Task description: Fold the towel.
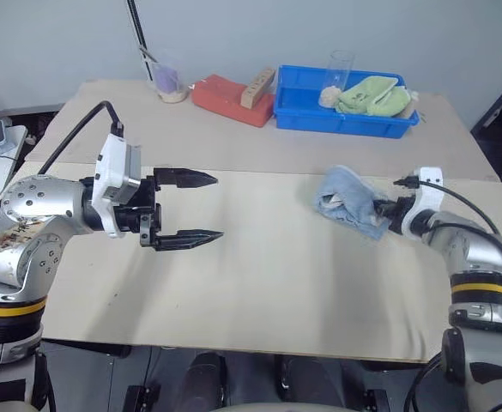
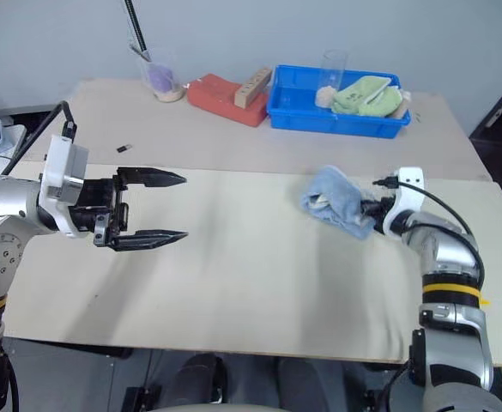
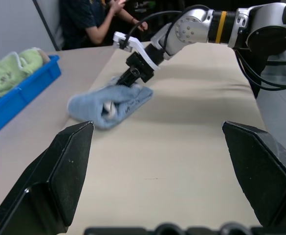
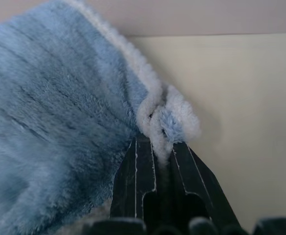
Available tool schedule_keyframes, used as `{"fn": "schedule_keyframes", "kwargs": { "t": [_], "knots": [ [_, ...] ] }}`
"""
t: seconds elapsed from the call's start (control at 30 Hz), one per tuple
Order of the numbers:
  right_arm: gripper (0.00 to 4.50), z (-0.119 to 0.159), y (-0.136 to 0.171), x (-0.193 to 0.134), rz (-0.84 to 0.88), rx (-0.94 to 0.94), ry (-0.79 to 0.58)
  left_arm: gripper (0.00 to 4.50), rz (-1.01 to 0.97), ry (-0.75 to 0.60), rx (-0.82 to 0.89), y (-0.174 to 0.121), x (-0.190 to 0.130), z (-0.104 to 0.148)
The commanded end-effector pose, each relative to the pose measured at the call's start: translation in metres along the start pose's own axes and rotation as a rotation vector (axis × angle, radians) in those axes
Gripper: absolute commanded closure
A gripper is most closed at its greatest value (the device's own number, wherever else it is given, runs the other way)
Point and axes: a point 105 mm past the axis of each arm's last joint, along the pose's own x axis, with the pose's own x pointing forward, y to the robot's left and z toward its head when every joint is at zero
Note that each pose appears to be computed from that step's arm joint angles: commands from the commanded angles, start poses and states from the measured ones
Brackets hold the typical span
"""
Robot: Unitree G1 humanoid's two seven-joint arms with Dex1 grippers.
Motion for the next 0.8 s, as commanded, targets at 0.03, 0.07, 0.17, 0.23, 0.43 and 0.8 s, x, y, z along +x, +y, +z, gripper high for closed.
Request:
{"fn": "schedule_keyframes", "kwargs": {
  "t": [0.03,0.07,0.17,0.23,0.43,0.8],
  "knots": [
    [2.89,0.015,0.000,-0.004,-0.023,0.004,-0.071,0.00,0.016,0.008,0.036,0.005,-0.003,0.005],
    [2.55,0.016,0.001,-0.004,-0.023,0.003,-0.076,0.00,0.016,0.012,0.037,0.006,-0.004,0.004],
    [1.51,0.021,0.000,-0.005,-0.038,-0.023,-0.104,0.00,0.032,0.025,0.047,0.009,-0.006,0.002],
    [0.83,0.028,-0.001,-0.009,-0.044,-0.024,-0.133,0.00,0.054,0.039,0.053,0.011,-0.010,0.000],
    [0.03,0.054,0.005,-0.019,-0.014,-0.016,-0.223,0.00,0.121,0.068,0.062,0.015,-0.017,-0.006],
    [0.03,0.084,0.053,-0.085,0.352,-0.604,-0.224,0.00,0.407,0.360,0.010,0.022,-0.070,-0.043]
  ]
}}
